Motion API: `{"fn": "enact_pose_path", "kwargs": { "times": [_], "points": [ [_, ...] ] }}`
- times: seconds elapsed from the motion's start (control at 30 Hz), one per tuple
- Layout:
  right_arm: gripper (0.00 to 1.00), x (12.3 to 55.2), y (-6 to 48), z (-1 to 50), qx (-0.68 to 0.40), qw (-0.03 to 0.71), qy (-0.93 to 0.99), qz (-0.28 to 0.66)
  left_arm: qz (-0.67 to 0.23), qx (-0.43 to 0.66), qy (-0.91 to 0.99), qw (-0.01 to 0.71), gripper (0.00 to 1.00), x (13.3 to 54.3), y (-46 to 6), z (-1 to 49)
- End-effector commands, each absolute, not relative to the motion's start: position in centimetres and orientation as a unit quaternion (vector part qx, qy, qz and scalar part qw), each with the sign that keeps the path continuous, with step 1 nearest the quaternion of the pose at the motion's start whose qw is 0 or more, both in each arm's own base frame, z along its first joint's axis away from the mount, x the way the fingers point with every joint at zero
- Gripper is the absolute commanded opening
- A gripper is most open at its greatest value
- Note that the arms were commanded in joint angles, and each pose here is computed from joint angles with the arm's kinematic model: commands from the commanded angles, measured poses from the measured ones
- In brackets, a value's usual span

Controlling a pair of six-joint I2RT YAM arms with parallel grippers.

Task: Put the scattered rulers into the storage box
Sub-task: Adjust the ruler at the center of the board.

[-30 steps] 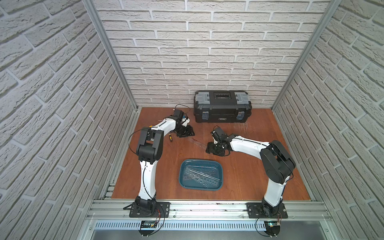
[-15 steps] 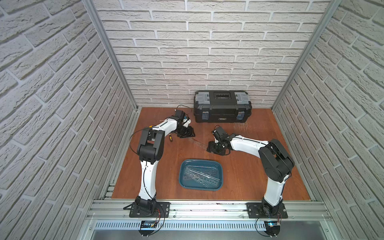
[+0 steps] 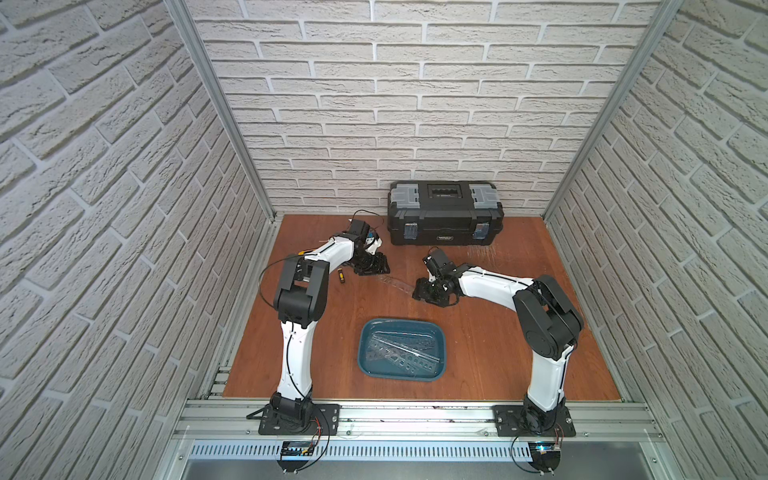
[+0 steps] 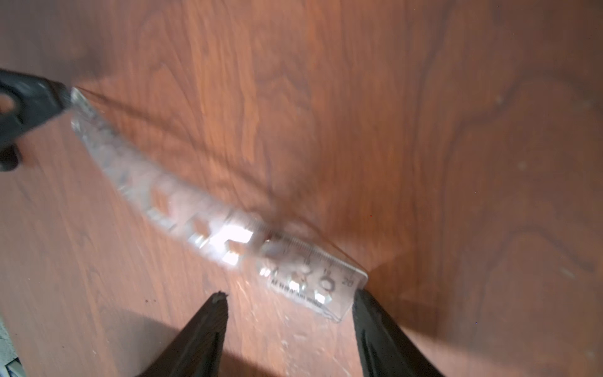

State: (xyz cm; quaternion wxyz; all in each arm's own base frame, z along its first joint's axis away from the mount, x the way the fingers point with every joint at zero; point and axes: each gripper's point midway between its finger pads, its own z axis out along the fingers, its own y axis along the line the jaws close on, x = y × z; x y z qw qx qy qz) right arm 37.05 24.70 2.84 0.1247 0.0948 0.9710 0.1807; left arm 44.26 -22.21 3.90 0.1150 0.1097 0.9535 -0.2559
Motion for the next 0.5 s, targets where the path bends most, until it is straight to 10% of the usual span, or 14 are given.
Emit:
{"fn": "enact_pose_path", "kwargs": {
  "times": [0.0, 0.47],
  "points": [
    [0.66, 36.4, 24.9, -0.5, 0.087, 0.094, 0.977, 0.173, -0.267, 0.13, 0.953, 0.059, 0.59, 40.8, -23.8, 2.3],
    [0.65, 36.8, 25.0, -2.0, 0.053, 0.088, 0.983, 0.152, -0.287, 0.12, 0.949, 0.044, 0.59, 39.5, -24.9, 2.1]
  ]
}}
